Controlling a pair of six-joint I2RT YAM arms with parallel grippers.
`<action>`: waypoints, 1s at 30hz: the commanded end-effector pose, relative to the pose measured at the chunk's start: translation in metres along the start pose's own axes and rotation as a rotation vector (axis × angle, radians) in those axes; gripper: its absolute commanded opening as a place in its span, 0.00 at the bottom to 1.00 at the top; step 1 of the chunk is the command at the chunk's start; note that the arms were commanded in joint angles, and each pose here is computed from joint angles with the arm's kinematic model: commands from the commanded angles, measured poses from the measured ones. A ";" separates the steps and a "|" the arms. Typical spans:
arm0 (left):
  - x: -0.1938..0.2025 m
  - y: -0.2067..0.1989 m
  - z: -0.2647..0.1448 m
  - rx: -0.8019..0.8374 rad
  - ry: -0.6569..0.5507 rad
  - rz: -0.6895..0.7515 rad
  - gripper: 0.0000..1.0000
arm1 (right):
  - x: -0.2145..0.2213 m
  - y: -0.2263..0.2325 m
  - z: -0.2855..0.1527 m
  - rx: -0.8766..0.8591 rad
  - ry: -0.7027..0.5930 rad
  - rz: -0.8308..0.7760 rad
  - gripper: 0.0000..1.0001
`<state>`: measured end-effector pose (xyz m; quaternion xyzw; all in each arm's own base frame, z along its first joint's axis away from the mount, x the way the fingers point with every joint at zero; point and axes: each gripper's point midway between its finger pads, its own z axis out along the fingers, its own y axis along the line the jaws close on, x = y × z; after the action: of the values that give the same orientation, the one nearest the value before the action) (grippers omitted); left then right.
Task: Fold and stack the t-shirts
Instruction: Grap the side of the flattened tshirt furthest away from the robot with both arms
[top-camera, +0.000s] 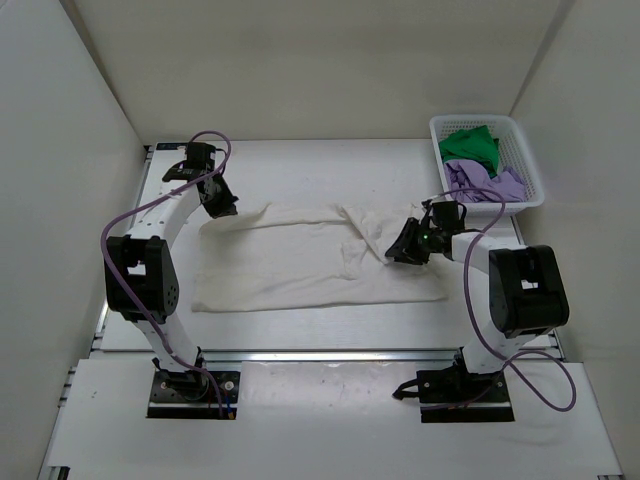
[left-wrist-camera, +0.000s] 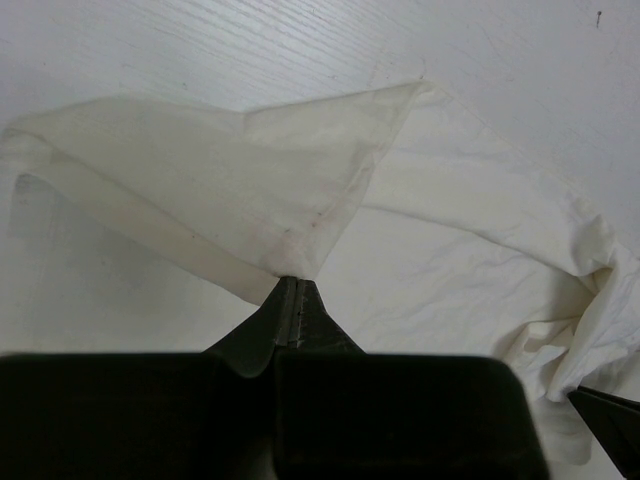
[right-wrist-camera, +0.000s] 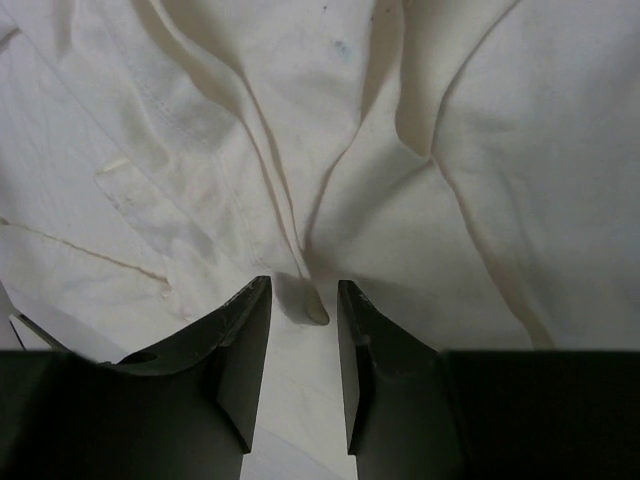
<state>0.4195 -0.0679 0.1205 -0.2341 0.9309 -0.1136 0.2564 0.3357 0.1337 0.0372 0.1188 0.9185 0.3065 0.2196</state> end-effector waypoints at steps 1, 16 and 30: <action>-0.018 -0.012 -0.025 0.051 -0.064 -0.001 0.00 | -0.015 0.006 -0.001 -0.021 -0.045 -0.031 0.29; -0.036 -0.017 -0.028 0.079 -0.094 -0.030 0.00 | -0.124 0.049 -0.039 -0.013 -0.210 -0.126 0.00; -0.065 -0.028 -0.033 0.100 -0.138 -0.050 0.00 | -0.285 0.054 -0.029 0.056 -0.260 -0.300 0.00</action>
<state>0.4569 -0.0595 0.1714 -0.2504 0.9034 -0.1414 0.3181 0.5895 0.0702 0.1689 0.0392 0.8923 0.2252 0.3893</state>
